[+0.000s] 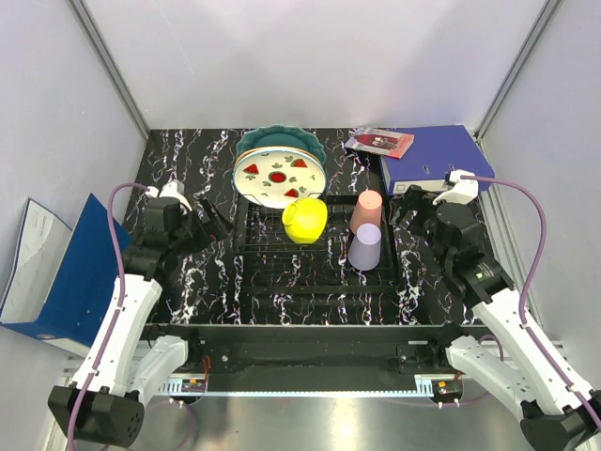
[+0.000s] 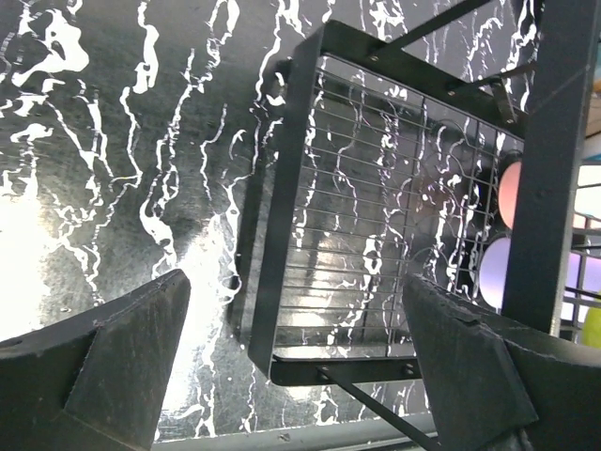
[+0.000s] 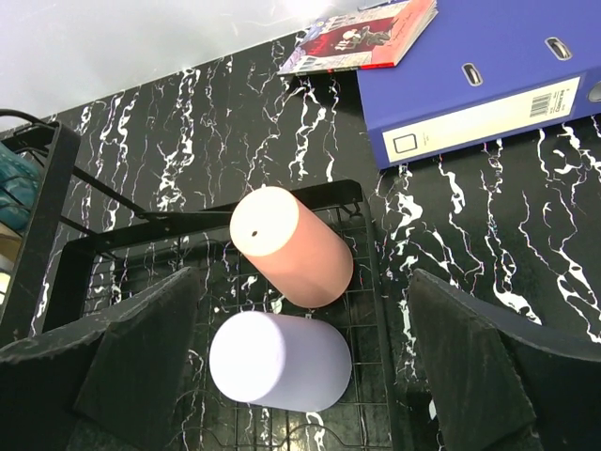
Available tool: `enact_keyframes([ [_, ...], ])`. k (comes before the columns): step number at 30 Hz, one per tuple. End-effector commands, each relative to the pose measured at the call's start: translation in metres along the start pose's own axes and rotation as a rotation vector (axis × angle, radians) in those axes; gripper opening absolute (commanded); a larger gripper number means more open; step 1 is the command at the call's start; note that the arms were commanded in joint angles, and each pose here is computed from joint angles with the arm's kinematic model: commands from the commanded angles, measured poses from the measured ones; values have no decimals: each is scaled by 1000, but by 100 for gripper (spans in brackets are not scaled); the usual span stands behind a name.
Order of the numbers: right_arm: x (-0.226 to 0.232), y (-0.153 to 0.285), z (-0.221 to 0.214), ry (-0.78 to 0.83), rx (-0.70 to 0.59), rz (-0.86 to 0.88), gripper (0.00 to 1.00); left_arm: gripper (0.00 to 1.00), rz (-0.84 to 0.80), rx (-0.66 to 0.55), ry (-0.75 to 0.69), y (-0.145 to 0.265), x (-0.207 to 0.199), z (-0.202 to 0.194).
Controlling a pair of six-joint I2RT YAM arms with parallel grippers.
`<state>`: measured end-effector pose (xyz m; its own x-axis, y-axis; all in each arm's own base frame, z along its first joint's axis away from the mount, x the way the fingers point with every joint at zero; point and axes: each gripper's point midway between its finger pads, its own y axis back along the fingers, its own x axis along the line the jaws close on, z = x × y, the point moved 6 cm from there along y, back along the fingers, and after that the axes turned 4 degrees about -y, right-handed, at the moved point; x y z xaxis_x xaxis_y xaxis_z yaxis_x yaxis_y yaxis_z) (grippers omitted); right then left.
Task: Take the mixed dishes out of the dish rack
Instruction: Pick up the bowl from the dish rack.
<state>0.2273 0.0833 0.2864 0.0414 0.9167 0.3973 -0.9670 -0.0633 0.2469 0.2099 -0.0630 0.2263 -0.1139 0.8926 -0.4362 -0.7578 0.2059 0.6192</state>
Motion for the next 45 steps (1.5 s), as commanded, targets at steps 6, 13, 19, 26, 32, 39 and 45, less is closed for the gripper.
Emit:
enact_keyframes([
  [6,20,5,30,0,-35,62,100,99,64,-149,-36,23,-2,30],
  [13,52,6,50,27,-20,233,100,99,75,-150,-33,24,0,27],
  [19,87,7,56,-65,34,423,100,99,84,-146,-32,23,3,23],
  [26,131,12,50,-307,145,732,100,99,73,-143,-25,23,4,18],
  [32,141,22,39,-468,223,871,82,99,66,-124,-19,21,5,13],
  [39,137,37,25,-489,280,872,77,99,79,-105,-9,16,7,11],
  [45,136,45,9,-492,344,864,81,99,88,-99,0,13,6,13],
])
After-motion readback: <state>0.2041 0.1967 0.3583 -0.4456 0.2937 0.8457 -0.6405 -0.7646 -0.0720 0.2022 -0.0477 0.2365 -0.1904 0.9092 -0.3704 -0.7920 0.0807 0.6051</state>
